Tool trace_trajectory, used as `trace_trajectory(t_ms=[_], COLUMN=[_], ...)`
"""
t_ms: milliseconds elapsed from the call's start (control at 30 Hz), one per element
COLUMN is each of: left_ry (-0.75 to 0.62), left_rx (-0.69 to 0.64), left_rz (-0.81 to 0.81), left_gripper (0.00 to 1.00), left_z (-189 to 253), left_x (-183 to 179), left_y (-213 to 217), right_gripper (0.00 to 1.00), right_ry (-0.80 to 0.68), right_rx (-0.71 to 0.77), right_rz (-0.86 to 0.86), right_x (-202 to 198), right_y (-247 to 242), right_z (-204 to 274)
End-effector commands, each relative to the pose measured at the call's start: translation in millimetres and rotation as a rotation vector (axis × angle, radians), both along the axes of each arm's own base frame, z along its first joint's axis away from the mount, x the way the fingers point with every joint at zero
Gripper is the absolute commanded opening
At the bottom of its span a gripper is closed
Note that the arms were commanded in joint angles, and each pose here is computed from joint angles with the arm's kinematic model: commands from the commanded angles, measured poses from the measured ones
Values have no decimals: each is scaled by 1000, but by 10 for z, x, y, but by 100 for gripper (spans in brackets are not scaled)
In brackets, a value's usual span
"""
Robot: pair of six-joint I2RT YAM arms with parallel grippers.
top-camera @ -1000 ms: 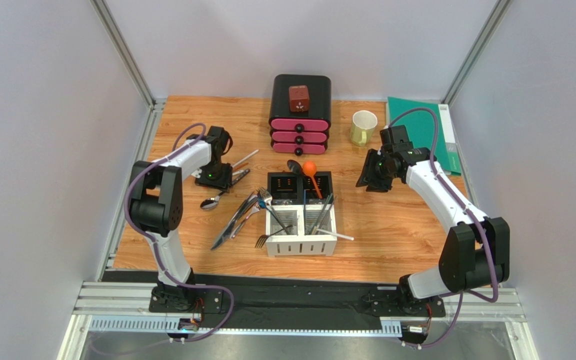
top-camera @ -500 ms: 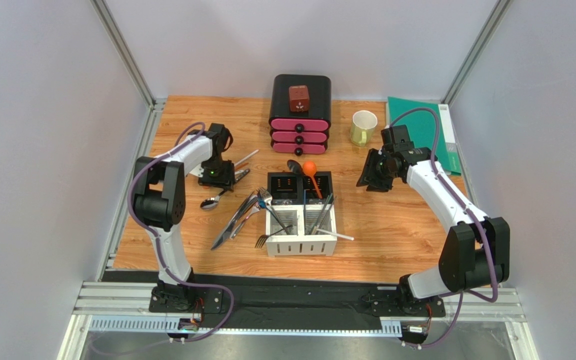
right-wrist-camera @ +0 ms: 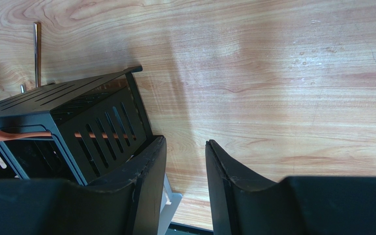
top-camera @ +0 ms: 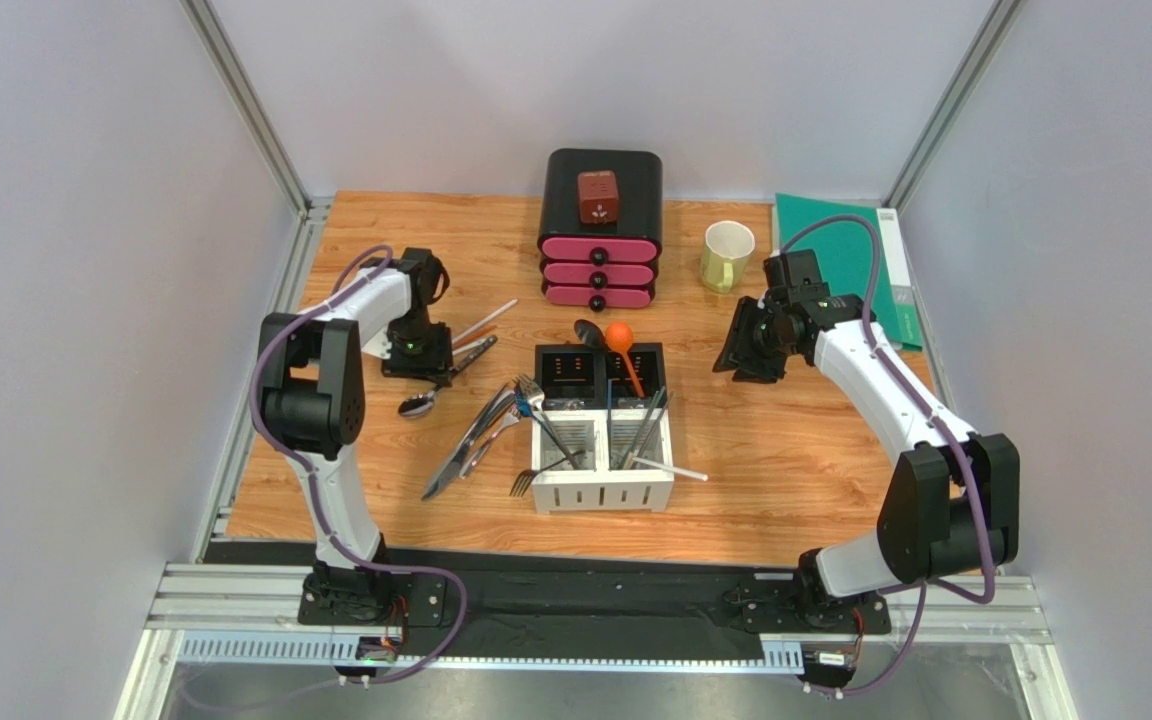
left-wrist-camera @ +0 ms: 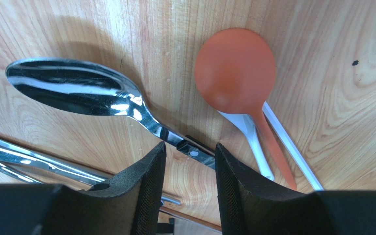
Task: Sort the eating utensils into containers
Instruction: Pick up the spoon from the center of the board.
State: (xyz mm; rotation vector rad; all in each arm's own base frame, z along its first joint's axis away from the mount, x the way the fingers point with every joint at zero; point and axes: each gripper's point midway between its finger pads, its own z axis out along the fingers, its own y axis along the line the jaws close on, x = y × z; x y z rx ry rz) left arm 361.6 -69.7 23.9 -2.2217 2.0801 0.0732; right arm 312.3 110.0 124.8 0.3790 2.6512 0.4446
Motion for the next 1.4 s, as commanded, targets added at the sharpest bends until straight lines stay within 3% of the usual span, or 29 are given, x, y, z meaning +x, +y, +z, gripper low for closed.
trace_trajectory(t_ms=[0,300,400,433,533,900,1133,1367], left_ry=[25,68,76,73,71,68,-11,-133], left_rx=[-4,-47,-35,-10,40,66,117,210], left_rz=[-8,-107,-162,-176,-223,-271,-306,-391], left_gripper=[49,45,33,18,0,0,0,0], left_z=[-9,-90,-63,-41,11,102,320,661], left_x=[-22,11,-11,-20,-101,-779,-745,-490], left_y=[-8,-104,-81,-41,61,179,265,379], right_gripper=[40,39,39,40,39,39,39,38], right_ry=[-53,-57,-59,-59,-55,-60,-65,-81], right_rx=[29,31,33,33,38,66,80,93], right_rz=[2,-3,-7,-7,-4,5,14,19], right_x=[137,133,138,141,138,133,109,97], right_y=[45,31,28,28,38,87,108,125], right_z=[126,136,143,140,129,145,167,232])
